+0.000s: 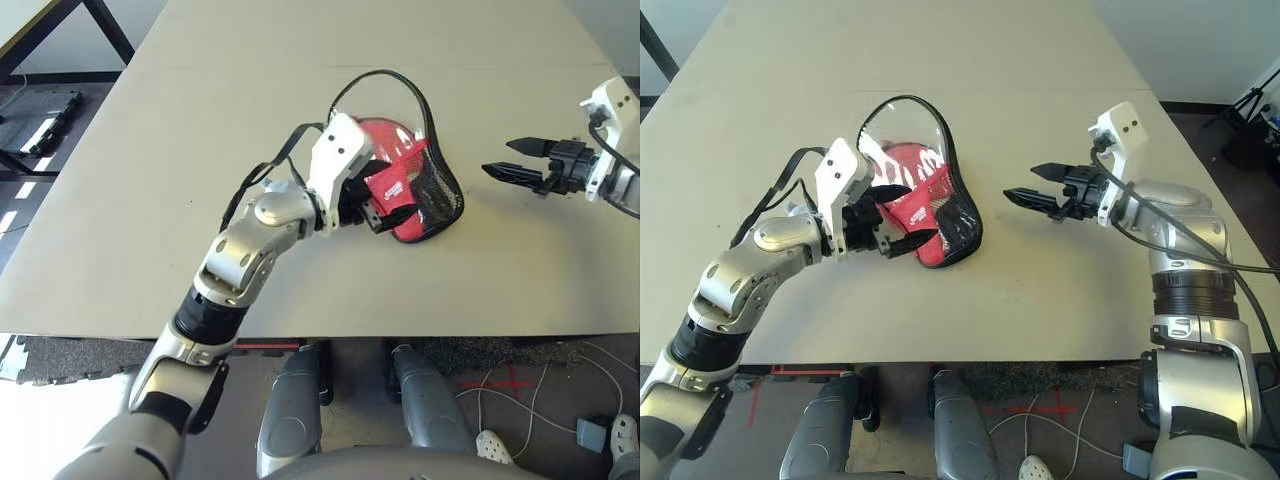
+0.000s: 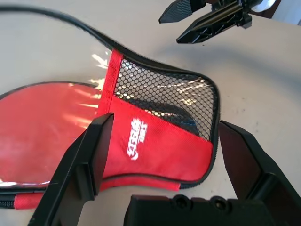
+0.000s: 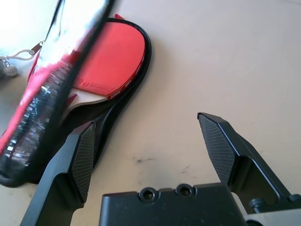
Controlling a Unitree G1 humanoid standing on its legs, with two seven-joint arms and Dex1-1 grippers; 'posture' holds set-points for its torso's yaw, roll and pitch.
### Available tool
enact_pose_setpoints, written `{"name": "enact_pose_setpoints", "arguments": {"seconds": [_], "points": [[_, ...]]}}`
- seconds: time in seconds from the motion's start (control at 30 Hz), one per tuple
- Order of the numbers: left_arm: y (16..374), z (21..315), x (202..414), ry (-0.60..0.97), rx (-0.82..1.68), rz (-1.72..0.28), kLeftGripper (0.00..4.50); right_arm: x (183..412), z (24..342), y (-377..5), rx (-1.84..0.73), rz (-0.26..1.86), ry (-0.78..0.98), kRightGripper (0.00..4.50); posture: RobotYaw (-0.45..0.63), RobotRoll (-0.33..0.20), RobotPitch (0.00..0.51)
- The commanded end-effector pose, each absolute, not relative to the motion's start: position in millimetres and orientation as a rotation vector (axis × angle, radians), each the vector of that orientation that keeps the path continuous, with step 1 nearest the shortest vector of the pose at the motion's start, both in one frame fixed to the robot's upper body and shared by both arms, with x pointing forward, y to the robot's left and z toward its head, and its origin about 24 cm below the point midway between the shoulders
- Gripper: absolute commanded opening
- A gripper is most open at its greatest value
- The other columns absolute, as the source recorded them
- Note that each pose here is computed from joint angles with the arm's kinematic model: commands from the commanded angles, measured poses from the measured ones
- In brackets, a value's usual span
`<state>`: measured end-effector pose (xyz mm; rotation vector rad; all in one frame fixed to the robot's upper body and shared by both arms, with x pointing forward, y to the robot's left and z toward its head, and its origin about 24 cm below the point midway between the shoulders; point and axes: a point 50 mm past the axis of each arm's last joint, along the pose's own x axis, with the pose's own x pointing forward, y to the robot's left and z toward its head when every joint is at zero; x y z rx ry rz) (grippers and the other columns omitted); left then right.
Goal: Store the ping-pong paddle in its case and zip it.
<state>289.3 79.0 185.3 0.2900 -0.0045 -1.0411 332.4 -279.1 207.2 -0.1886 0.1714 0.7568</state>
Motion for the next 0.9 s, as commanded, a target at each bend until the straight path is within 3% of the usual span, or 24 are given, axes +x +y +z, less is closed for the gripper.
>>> {"name": "enact_pose_setpoints", "arguments": {"seconds": [0.03, 0.4, 0.63, 0.9], "points": [[89, 187, 288, -0.004, 0.307, -1.031, 4.50, 333, 202, -287, -0.114, 0.762, 0.195, 4.47, 0.09, 0.000, 0.228], [118, 206, 280, 0.006, 0.383, -1.051, 4.50, 330, 182, -276, 0.083, 0.881, 0.444, 4.47, 0.11, 0.000, 0.235], [148, 219, 276, 0.041, 0.451, -1.010, 4.50, 330, 159, -258, 0.117, 0.888, 0.507, 4.47, 0.13, 0.000, 0.242], [157, 226, 268, 0.067, 0.471, -1.021, 4.50, 335, 145, -234, 0.150, 0.898, 0.529, 4.47, 0.14, 0.000, 0.248]]}}
